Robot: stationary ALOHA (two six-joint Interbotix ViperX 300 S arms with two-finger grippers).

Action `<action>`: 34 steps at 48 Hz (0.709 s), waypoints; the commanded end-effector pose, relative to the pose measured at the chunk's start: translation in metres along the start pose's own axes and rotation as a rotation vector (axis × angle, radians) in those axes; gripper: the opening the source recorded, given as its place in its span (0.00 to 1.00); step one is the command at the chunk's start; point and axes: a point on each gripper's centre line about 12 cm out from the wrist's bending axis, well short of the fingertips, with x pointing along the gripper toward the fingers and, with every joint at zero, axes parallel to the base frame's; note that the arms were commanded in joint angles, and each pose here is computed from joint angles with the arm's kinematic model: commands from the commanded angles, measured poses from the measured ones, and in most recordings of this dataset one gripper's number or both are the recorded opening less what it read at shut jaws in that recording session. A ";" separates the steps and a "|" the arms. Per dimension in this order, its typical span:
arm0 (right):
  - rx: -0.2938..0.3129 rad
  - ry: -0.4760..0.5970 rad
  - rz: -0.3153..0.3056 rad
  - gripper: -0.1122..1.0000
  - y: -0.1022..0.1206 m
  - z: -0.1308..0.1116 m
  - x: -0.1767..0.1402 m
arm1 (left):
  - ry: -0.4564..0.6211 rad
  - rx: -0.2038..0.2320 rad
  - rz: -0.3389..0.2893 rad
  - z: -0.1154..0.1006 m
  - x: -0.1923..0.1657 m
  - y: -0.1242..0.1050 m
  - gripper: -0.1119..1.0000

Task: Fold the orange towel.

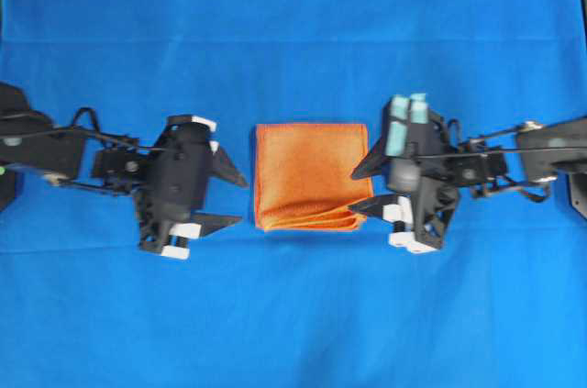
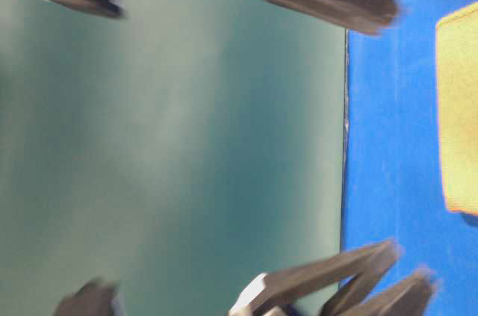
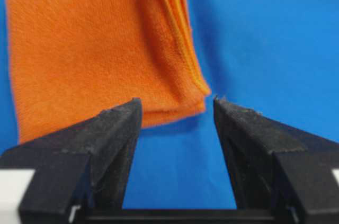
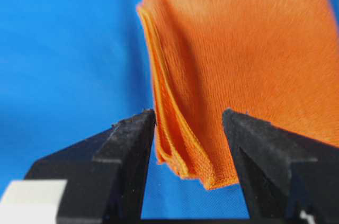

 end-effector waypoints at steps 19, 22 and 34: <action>-0.055 -0.241 0.048 0.62 -0.007 -0.004 -0.102 | -0.352 0.000 0.026 -0.011 -0.113 -0.002 0.55; -0.071 -0.274 0.053 0.62 -0.010 -0.012 -0.114 | -0.385 0.000 0.029 -0.017 -0.125 -0.003 0.54; -0.108 -0.436 0.110 0.62 -0.019 -0.049 -0.147 | -0.474 -0.006 0.034 -0.049 -0.157 -0.005 0.54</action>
